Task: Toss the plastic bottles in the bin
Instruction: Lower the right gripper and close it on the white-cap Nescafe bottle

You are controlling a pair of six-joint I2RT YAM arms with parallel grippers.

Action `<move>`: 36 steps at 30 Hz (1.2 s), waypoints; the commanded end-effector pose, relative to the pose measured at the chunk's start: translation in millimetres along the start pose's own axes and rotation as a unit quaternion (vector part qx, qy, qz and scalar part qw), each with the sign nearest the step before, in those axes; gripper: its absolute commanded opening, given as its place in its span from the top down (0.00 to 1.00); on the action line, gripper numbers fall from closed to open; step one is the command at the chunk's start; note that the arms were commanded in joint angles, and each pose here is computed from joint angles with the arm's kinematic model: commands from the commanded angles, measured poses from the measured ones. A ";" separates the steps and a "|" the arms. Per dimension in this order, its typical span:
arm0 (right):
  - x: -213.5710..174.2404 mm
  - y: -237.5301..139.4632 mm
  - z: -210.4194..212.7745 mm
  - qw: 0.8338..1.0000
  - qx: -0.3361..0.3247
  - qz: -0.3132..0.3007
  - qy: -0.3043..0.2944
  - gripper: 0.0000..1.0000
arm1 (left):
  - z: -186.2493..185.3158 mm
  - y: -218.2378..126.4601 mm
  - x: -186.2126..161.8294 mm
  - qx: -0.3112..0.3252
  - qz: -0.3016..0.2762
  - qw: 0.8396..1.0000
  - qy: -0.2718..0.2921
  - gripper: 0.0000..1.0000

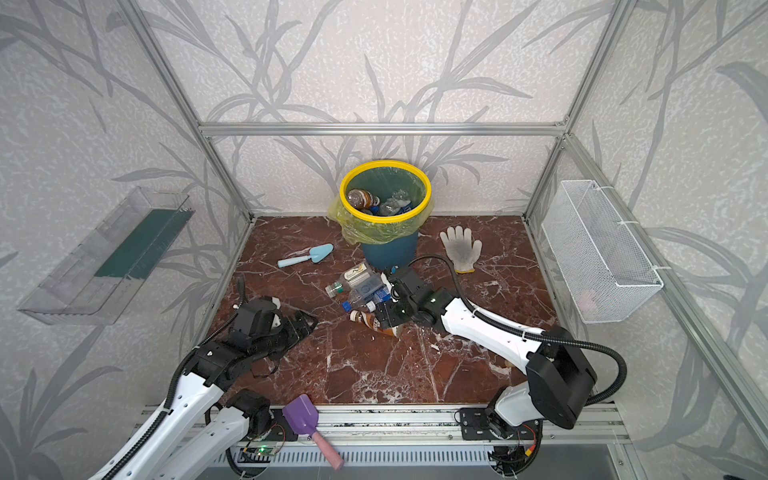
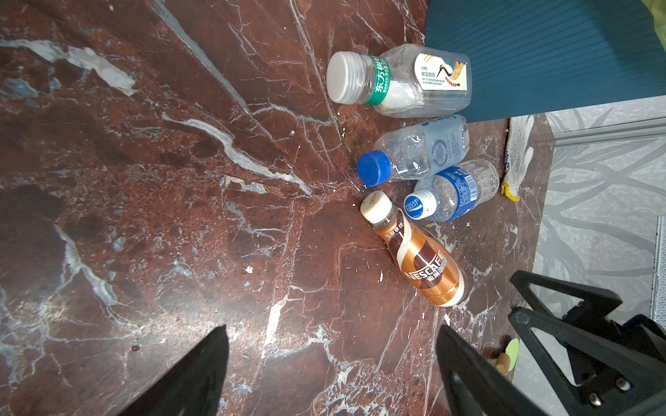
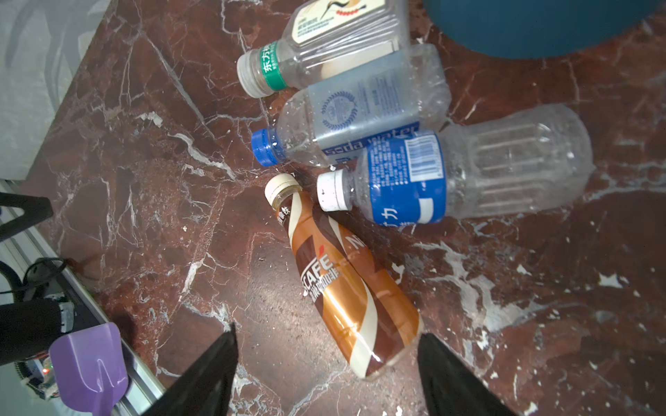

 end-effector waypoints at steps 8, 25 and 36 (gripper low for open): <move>-6.4 33.0 8.5 0.992 -0.046 0.055 -0.106 0.20 | 0.5 -2.3 0.9 -0.004 -0.006 1.000 -0.006 0.10; -26.8 71.8 -0.7 0.968 -0.119 0.153 -0.159 0.13 | 0.9 -7.1 1.7 -0.001 -0.011 1.000 -0.003 0.11; -55.6 65.9 0.7 0.959 -0.129 0.203 -0.150 0.26 | -0.9 -8.1 3.2 0.000 -0.012 1.000 0.001 0.10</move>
Point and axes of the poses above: each gripper's point midway between its finger pads, its own y axis out along the fingers, its own z axis along the line the jaws close on, x = y × z, the point moved 4 cm from there along -y, back along the fingers, and after that the axes turned 2 degrees about y, right-handed, at the moved point
